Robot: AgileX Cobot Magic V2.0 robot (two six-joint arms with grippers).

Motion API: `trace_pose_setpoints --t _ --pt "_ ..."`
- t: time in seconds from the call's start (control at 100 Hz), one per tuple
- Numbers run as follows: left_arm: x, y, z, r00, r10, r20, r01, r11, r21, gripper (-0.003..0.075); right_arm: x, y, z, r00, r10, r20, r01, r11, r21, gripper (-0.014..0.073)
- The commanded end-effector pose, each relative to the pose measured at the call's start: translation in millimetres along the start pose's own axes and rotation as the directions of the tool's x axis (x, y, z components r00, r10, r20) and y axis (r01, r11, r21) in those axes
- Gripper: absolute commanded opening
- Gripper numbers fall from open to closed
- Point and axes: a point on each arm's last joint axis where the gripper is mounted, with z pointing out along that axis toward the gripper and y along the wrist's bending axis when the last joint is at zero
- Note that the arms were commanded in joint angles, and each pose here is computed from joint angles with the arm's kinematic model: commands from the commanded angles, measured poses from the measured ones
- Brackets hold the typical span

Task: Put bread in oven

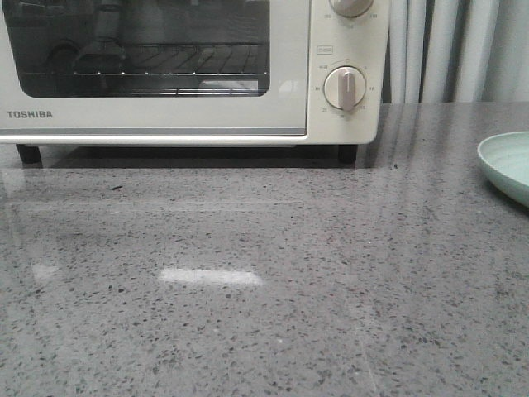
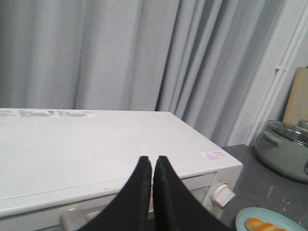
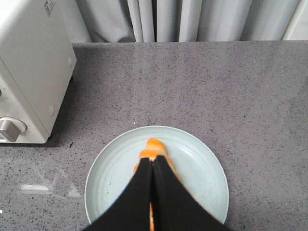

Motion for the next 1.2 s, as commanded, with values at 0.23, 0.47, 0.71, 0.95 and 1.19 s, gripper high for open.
trace_pose_setpoints --t 0.23,0.47,0.71,0.95,1.19 --pt "-7 10 29 0.997 -0.068 -0.049 0.070 0.996 0.055 -0.0022 -13 1 -4 0.997 -0.011 0.079 0.011 1.000 -0.005 -0.0076" --pt "11 24 53 0.985 -0.102 -0.141 0.114 0.990 0.079 -0.0022 -13 1 -4 0.997 -0.007 0.079 0.008 1.000 -0.009 -0.0076" --pt "29 35 69 0.967 -0.143 -0.210 0.165 0.982 0.089 -0.0022 -13 2 -4 0.997 -0.001 0.079 0.002 1.000 -0.017 -0.0076" --pt "21 36 77 0.971 -0.123 -0.203 0.148 0.982 0.115 -0.0022 -14 2 -4 0.996 0.001 0.084 0.001 1.000 -0.019 -0.0076" --pt "24 39 86 0.965 -0.096 -0.245 0.140 0.976 0.167 -0.0022 -14 2 -4 0.996 0.004 0.087 -0.002 1.000 -0.025 -0.0076"
